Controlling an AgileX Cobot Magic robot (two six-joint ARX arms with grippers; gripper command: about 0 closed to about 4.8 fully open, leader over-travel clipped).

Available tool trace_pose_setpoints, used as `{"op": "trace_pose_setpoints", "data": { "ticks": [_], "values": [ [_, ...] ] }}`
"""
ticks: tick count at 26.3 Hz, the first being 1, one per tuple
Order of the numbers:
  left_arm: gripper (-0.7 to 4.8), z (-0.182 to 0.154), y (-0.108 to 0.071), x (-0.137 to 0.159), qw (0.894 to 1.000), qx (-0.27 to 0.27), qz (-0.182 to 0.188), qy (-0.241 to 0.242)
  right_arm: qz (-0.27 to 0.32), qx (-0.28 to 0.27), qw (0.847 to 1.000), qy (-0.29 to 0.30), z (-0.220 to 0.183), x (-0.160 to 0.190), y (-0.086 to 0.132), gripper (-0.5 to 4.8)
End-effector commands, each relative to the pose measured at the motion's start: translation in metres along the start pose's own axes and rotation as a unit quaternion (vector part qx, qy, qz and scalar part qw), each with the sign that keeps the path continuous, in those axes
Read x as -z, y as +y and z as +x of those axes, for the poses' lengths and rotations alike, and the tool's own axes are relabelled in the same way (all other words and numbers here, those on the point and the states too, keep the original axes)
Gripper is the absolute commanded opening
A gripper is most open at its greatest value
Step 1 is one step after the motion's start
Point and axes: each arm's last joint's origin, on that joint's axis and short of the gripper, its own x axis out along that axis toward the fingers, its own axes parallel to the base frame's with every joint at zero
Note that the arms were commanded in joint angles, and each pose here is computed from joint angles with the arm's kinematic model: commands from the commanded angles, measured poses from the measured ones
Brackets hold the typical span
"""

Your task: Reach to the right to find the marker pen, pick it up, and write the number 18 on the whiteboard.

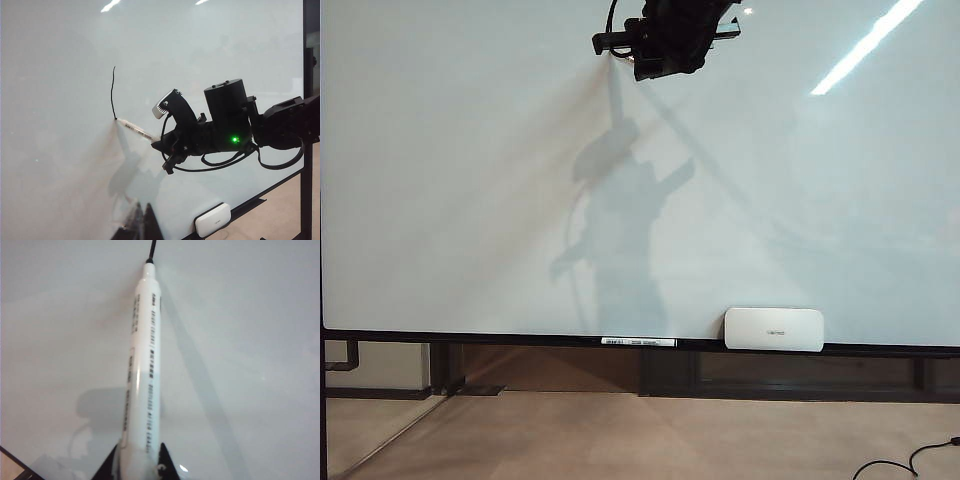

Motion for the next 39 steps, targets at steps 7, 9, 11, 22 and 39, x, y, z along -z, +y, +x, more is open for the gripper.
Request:
{"op": "trace_pose_setpoints", "data": {
  "ticks": [7, 9, 11, 22, 39],
  "values": [
    [-0.05, -0.001, 0.000, -0.003, 1.000, -0.002, 0.002, -0.007, -0.013, 0.013, 0.996, -0.086, -0.051, -0.061, 0.007, -0.03],
    [-0.05, -0.001, 0.000, -0.003, 1.000, -0.002, 0.002, -0.007, -0.011, 0.014, 0.994, -0.107, -0.055, -0.068, 0.005, -0.03],
    [-0.05, -0.001, 0.000, -0.002, 1.000, -0.002, 0.003, -0.006, -0.016, 0.029, 0.992, -0.125, -0.056, -0.071, 0.001, -0.03],
    [-0.05, -0.001, 0.000, -0.001, 1.000, -0.001, 0.001, 0.001, -0.014, 0.074, 0.989, -0.130, -0.053, -0.071, -0.015, -0.03],
    [-0.05, -0.001, 0.000, -0.001, 1.000, 0.000, 0.001, 0.003, -0.018, 0.089, 0.989, -0.118, -0.049, -0.067, -0.027, -0.03]
  ]
}}
